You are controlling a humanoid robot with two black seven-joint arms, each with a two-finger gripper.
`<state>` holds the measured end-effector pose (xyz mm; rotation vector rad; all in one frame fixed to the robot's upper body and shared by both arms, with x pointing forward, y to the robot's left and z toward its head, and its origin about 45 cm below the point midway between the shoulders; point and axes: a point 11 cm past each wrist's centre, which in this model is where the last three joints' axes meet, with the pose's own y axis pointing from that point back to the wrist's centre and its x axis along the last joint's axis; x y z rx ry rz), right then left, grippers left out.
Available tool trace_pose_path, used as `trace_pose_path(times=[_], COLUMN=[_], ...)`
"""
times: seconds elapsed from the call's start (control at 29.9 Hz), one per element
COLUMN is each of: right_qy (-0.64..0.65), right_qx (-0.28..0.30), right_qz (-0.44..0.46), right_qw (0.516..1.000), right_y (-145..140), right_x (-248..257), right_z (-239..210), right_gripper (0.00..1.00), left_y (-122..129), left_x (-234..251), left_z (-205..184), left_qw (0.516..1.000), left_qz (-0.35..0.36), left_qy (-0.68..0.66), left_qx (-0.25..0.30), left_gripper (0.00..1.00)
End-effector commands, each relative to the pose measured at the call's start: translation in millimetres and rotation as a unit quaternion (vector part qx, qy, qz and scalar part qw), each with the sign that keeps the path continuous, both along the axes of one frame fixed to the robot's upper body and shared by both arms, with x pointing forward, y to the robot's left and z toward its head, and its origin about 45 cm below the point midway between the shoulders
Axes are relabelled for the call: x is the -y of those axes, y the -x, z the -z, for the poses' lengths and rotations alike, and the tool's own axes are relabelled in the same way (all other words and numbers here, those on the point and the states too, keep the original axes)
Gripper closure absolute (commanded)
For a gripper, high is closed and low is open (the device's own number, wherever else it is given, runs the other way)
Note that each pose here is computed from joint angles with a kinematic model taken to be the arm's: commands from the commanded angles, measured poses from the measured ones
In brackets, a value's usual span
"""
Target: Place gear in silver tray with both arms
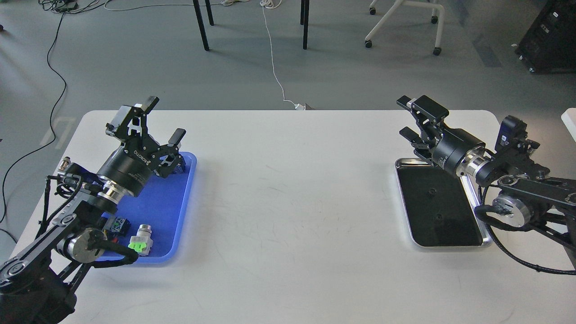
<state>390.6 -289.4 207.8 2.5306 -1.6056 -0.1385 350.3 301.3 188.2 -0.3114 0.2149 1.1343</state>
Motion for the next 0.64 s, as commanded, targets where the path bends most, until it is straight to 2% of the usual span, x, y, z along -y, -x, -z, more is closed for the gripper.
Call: trace_pose_path(times=[0.0, 0.27, 0.6], right_qy=[-0.111, -0.154, -0.156], right_qx=[-0.024, -0.055, -0.056], right_qz=[0.026, 0.035, 0.028], right_qw=[0.993, 0.986, 0.986], right_y=[0.7, 8.0, 9.2], right_x=[1.1, -16.3, -20.0], right_z=[-0.4, 28.9, 29.8], right_gripper=[0.05, 0.01, 0.01], left_y=[0.6, 0.6, 4.9], left_x=[0.4, 22.4, 24.9], left_z=[1.1, 8.0, 13.9], left_qw=[1.000, 0.999, 0.999], left_qz=[-0.001, 0.003, -0.005], left_qy=[0.003, 0.033, 0.049], left_qx=[-0.001, -0.007, -0.011], left_gripper=[0.02, 0.02, 0.02])
